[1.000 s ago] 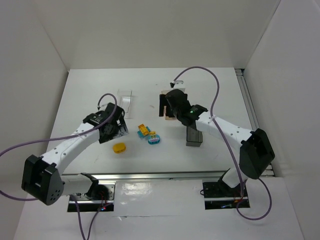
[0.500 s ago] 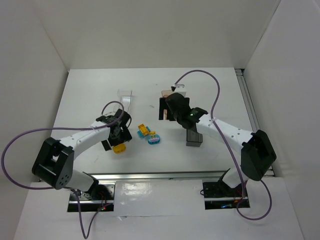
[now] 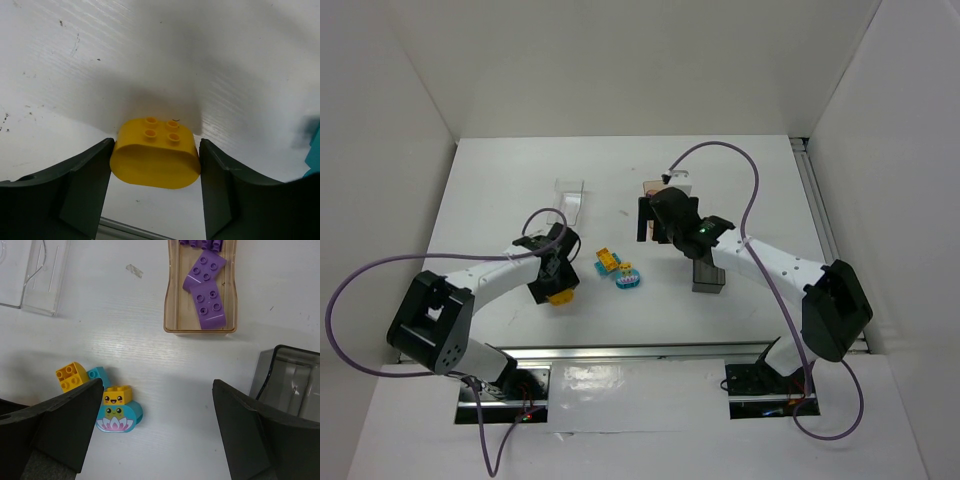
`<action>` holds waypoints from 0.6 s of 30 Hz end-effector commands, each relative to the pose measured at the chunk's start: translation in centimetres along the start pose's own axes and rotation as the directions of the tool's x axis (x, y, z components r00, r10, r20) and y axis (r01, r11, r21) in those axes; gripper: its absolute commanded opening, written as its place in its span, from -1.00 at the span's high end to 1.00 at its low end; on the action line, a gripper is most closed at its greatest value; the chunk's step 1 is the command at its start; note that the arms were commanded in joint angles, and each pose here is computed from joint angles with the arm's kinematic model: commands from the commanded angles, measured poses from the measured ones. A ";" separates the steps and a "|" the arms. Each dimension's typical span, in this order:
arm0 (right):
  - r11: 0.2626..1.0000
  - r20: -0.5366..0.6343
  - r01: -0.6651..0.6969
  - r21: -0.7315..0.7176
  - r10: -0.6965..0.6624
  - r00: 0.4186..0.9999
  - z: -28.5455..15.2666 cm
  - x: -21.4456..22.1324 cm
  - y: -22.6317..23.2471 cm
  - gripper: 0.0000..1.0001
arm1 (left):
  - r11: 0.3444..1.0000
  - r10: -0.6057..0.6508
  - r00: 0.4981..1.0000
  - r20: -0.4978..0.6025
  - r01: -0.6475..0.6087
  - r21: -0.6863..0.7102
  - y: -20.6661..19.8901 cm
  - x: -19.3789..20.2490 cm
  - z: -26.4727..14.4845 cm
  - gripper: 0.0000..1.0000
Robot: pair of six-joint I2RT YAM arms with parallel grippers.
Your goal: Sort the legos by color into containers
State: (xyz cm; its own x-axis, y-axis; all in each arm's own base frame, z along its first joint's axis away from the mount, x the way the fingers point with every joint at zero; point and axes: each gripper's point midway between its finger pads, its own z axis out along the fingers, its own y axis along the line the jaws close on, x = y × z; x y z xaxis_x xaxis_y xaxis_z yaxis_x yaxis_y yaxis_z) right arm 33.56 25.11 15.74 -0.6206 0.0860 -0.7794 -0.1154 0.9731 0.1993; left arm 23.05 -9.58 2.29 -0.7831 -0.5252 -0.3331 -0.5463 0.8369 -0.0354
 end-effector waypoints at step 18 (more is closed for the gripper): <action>0.999 0.088 -0.036 0.027 0.033 0.996 -3.2 -3.5 -1.5 -0.94 | 0.984 -0.061 0.965 0.253 0.015 0.178 -5.4 -15.3 -7.4 -0.24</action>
State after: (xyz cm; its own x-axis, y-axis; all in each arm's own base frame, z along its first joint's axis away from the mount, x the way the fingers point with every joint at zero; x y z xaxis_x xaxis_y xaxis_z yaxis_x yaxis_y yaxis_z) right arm 33.24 23.49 17.69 -0.5960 0.1083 -0.7957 -0.0886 0.9760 0.1992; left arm 33.15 -8.50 14.18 -0.6394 -0.5643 -0.5223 -0.5100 0.8196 -0.2611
